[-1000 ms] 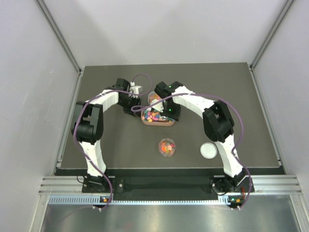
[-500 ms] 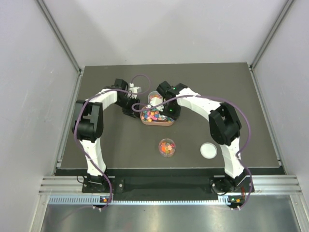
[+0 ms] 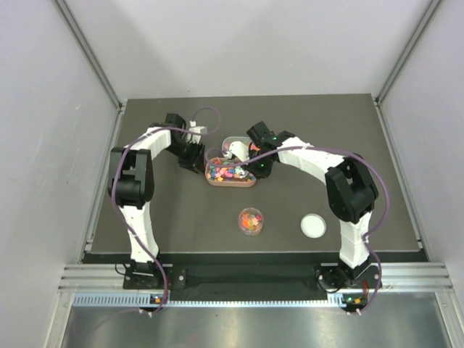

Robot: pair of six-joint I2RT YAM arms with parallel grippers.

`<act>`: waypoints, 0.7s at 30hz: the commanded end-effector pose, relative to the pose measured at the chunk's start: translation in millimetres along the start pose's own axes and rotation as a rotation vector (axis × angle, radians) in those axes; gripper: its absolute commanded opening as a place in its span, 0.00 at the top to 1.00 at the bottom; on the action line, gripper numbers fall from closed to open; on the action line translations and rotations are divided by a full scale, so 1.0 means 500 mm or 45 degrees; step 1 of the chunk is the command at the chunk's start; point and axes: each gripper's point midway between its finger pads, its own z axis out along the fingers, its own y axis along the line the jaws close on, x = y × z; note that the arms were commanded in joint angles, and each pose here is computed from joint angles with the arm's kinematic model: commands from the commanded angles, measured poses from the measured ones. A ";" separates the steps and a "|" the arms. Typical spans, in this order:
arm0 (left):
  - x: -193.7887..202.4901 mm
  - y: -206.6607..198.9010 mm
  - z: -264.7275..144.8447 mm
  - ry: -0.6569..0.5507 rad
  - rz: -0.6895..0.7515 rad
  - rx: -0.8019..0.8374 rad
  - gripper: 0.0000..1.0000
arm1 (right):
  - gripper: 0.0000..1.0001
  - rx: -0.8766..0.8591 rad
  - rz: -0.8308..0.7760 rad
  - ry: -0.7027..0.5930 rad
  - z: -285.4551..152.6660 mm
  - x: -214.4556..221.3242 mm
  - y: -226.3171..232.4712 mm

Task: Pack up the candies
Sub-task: Scoop the fake candies from the storage box.

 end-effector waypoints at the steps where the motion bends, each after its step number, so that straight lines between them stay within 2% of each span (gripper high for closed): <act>1: 0.006 -0.005 0.000 0.038 0.045 0.031 0.54 | 1.00 -0.021 -0.051 -0.272 -0.021 -0.070 -0.006; 10: -0.025 -0.010 -0.022 0.049 0.132 0.052 0.52 | 1.00 -0.065 -0.117 -0.473 -0.060 -0.090 0.004; 15: -0.051 -0.003 -0.042 0.037 0.161 0.008 0.53 | 1.00 -0.066 -0.181 -0.539 -0.094 -0.100 0.007; 21: -0.046 0.004 -0.053 0.063 0.174 -0.035 0.53 | 1.00 -0.031 -0.182 -0.584 -0.119 -0.105 -0.017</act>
